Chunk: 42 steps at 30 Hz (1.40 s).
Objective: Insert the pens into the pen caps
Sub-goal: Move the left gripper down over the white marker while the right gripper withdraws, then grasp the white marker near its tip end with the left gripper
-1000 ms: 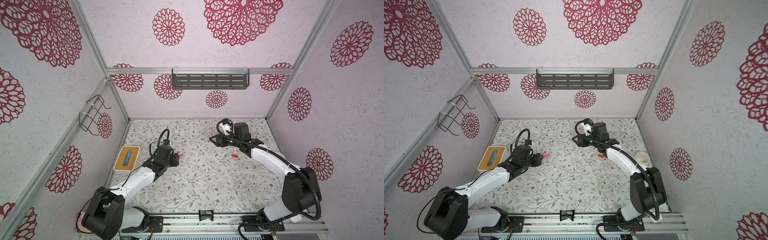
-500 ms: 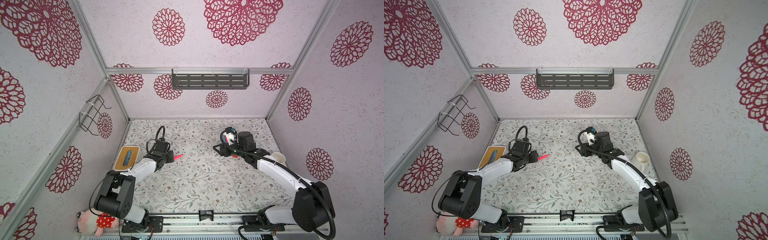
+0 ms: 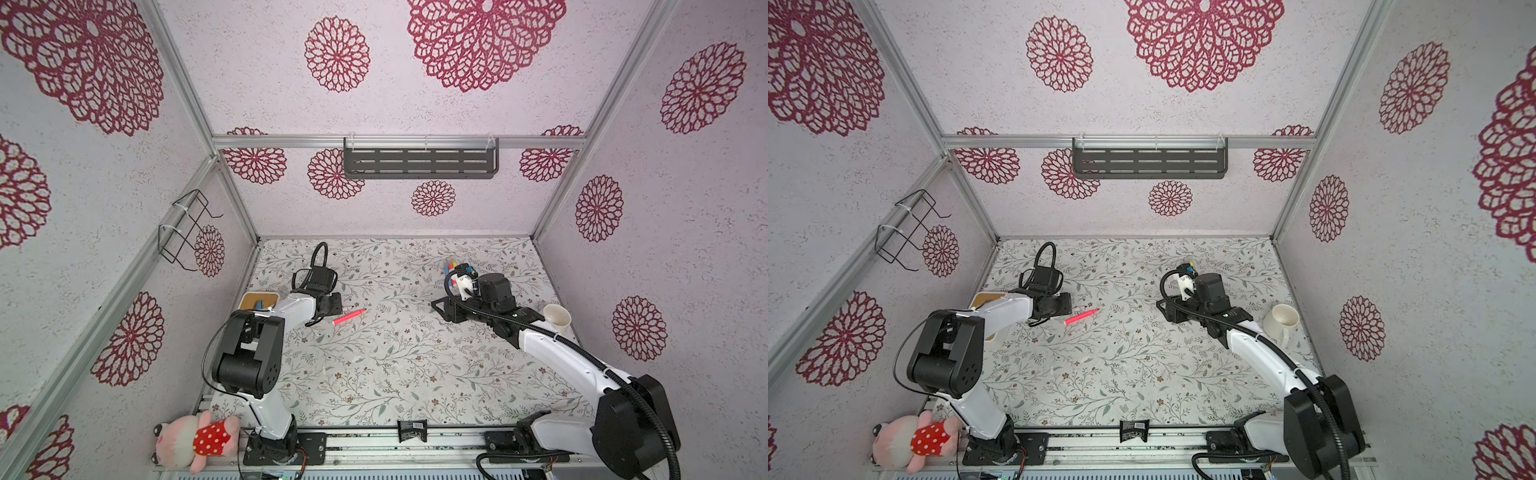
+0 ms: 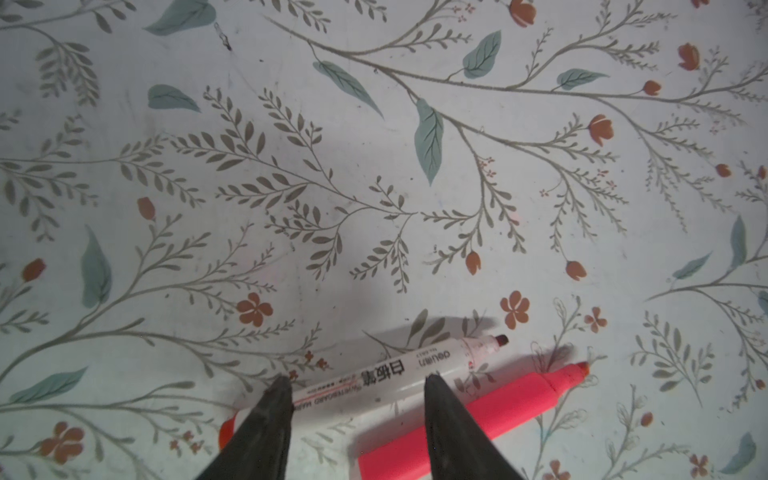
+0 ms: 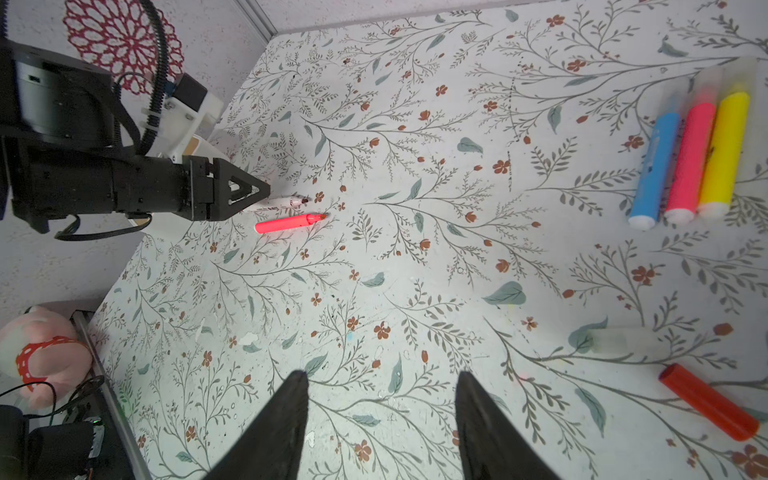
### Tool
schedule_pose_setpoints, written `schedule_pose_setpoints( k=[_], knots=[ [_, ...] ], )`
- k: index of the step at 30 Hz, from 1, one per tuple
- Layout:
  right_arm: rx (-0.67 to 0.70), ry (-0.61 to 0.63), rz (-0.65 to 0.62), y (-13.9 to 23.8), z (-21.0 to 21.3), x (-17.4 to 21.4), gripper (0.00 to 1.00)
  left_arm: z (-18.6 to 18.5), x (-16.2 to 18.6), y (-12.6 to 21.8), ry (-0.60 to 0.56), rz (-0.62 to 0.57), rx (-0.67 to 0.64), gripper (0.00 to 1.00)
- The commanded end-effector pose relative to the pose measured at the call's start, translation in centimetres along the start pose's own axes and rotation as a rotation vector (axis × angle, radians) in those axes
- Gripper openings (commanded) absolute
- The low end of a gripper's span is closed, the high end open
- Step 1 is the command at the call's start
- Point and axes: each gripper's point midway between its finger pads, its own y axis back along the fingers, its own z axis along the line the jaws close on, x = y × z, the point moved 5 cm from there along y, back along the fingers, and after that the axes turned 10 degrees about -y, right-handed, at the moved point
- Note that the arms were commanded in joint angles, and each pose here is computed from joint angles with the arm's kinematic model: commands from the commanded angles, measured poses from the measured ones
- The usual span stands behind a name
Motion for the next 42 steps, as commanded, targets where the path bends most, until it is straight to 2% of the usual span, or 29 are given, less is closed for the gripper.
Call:
schedule_pose_setpoints(
  k=[1, 13, 31, 42],
  knots=[
    [-0.023, 0.001, -0.061, 1.1, 0.8, -0.9, 0.58, 0.2, 0.1, -0.1, -0.018, 0.026, 0.009, 0.54],
    [-0.034, -0.025, -0.070, 0.9, 0.5, -0.4, 0.58, 0.0, 1.2, -0.8, 0.003, 0.096, 0.007, 0.54],
    [-0.037, -0.059, -0.083, 1.1, 0.0, 0.8, 0.59, -1.9, 2.4, 0.2, 0.002, 0.129, 0.021, 0.55],
    [-0.028, -0.067, -0.095, 1.5, -0.2, 1.2, 0.59, -3.9, 3.5, 0.8, 0.041, 0.120, 0.125, 0.55]
  ],
)
